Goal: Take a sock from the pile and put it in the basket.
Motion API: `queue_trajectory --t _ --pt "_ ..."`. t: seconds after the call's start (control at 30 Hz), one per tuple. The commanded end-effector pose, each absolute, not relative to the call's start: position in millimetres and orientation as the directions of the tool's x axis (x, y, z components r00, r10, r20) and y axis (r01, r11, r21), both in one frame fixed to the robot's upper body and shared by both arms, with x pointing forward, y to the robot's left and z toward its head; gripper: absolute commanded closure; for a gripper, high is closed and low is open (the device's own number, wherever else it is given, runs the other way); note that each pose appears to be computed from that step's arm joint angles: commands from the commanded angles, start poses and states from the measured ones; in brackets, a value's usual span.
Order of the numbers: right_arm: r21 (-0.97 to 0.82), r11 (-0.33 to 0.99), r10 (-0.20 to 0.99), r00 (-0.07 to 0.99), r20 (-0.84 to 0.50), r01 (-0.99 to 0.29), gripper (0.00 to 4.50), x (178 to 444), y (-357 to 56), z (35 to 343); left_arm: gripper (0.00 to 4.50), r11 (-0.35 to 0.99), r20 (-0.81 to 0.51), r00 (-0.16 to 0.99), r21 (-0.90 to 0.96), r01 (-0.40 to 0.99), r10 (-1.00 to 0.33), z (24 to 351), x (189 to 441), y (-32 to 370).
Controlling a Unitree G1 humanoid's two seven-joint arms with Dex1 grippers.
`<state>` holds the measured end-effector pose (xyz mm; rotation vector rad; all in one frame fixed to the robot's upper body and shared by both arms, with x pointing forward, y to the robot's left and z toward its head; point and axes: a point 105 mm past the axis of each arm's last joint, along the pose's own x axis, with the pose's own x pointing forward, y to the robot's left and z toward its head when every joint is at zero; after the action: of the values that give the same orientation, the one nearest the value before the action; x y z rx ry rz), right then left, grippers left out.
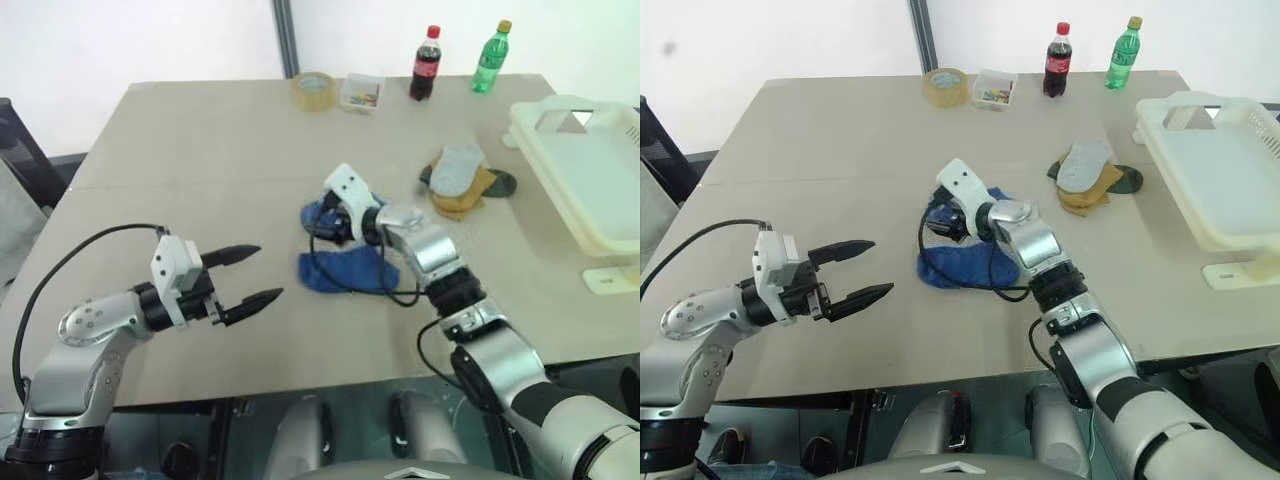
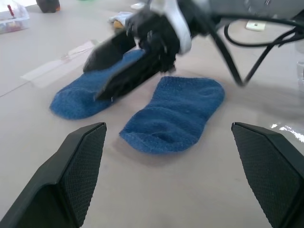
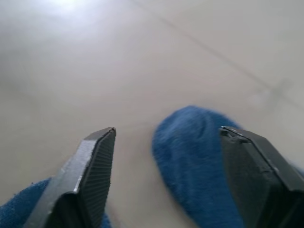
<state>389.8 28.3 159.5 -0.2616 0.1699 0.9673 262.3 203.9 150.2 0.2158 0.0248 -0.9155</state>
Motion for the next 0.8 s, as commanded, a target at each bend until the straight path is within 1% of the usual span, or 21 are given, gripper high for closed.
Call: queue_trajectory --t 0.03,0.1,0.2,0.3,0.4,0.47,0.5,0.6,0.77,0.8 --pt "-0.142 0.63 0.743 0.645 -0.175 -0.764 1.16 400.5 1.9 187.4 0.0 0.692 -0.07 0.714 0.199 0.694 -0.696 161.1 280.5 214.1" --pt "-0.099 0.713 0.676 0.718 -0.17 -0.694 1.16 410.0 -24.1 187.6 0.0 0.76 -0.064 0.778 0.173 0.626 -0.625 160.0 298.0 222.0" --pt "-0.043 0.779 0.606 0.768 -0.207 -0.626 1.16 414.2 -53.0 174.8 0.0 0.837 -0.065 0.846 0.118 0.534 -0.53 158.1 324.2 230.6" --pt "-0.034 0.831 0.53 0.808 -0.256 -0.556 1.16 417.9 -76.8 158.1 0.0 0.854 -0.121 0.862 0.123 0.506 -0.493 148.7 345.9 228.0" --pt "0.005 0.862 0.484 0.822 -0.3 -0.506 1.16 419.2 -87.8 144.2 0.0 0.848 -0.151 0.858 0.14 0.51 -0.491 143.9 362.0 220.6" --pt "0.076 0.87 0.483 0.81 -0.332 -0.488 1.16 416.8 -88.1 132.2 0.0 0.841 -0.159 0.851 0.141 0.522 -0.501 143.1 376.9 211.1" --pt "0.146 0.865 0.499 0.798 -0.337 -0.48 1.16 414.5 -84.5 128.3 0.0 0.841 -0.163 0.848 0.131 0.525 -0.504 142.7 383.8 207.0" --pt "0.298 0.829 0.555 0.765 -0.327 -0.474 1.16 408.9 -71.9 126.5 0.0 0.834 -0.17 0.84 0.127 0.538 -0.516 141.9 398.3 196.8" --pt "0.364 0.805 0.581 0.743 -0.331 -0.468 1.16 403.6 -63.0 123.4 0.0 0.814 -0.191 0.818 0.121 0.569 -0.543 136.1 408.5 182.5" --pt "0.364 0.81 0.575 0.747 -0.333 -0.46 1.4 404.0 -63.6 121.8 0.0 0.807 -0.203 0.811 0.124 0.578 -0.549 133.4 408.8 180.0"
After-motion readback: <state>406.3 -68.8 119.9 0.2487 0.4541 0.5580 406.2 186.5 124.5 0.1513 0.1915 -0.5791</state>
